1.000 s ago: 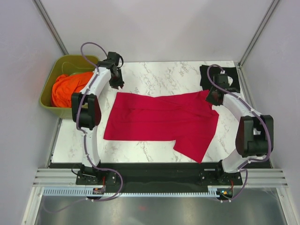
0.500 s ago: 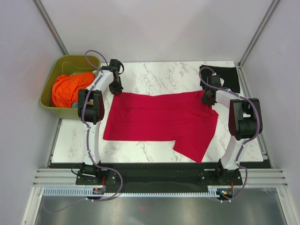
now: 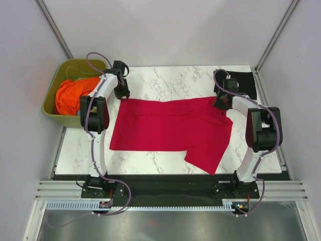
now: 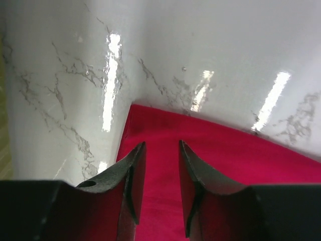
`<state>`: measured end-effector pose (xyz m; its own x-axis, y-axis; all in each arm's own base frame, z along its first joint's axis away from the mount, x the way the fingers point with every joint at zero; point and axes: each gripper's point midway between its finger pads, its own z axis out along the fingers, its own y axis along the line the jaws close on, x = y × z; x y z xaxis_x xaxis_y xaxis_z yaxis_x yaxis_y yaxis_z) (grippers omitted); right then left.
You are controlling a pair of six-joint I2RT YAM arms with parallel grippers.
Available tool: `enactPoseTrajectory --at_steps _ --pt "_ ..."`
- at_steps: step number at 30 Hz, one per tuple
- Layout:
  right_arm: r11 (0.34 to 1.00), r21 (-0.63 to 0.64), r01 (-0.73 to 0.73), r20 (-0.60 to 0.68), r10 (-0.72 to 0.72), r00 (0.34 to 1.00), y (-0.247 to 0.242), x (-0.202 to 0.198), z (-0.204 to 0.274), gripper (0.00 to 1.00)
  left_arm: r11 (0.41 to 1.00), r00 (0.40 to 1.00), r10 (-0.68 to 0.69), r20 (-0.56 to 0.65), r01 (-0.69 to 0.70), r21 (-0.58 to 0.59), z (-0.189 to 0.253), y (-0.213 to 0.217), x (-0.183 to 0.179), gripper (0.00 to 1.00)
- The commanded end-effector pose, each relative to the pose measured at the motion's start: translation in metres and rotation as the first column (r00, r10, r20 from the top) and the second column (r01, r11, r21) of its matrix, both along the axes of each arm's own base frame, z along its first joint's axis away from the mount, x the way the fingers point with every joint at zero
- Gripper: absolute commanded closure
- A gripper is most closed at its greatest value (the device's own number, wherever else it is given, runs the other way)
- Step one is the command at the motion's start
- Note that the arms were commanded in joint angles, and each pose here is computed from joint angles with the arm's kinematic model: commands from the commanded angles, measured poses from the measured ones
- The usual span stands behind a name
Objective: Fold and stack the t-shirts
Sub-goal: Fold the tshirt
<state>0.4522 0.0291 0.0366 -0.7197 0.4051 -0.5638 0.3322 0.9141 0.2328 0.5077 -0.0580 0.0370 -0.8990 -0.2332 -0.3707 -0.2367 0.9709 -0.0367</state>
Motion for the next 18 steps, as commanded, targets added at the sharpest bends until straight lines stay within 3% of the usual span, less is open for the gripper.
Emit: enactPoseTrajectory --at_steps 1,6,10,14,18 --pt "0.982 0.078 -0.174 0.133 0.163 0.978 0.034 0.008 0.057 0.62 0.995 0.977 -0.061 0.203 0.075 -0.060 0.106 -0.014 0.004 0.60" --pt "0.934 0.125 -0.336 0.112 0.323 0.940 0.067 -0.003 0.042 0.57 0.967 0.964 -0.159 0.214 0.196 -0.164 0.127 -0.059 -0.037 0.59" --pt "0.900 0.094 -0.426 0.105 0.416 0.903 0.076 0.006 0.031 0.52 0.929 0.942 -0.253 0.221 0.301 -0.217 0.131 -0.098 -0.077 0.59" --pt "0.884 0.080 -0.460 0.082 0.454 0.887 0.077 0.003 0.023 0.49 0.906 0.932 -0.292 0.213 0.341 -0.250 0.125 -0.109 -0.111 0.59" --pt "0.873 0.079 -0.481 0.058 0.478 0.876 0.082 -0.005 0.014 0.47 0.888 0.922 -0.296 0.250 0.362 -0.283 0.135 -0.113 -0.122 0.58"
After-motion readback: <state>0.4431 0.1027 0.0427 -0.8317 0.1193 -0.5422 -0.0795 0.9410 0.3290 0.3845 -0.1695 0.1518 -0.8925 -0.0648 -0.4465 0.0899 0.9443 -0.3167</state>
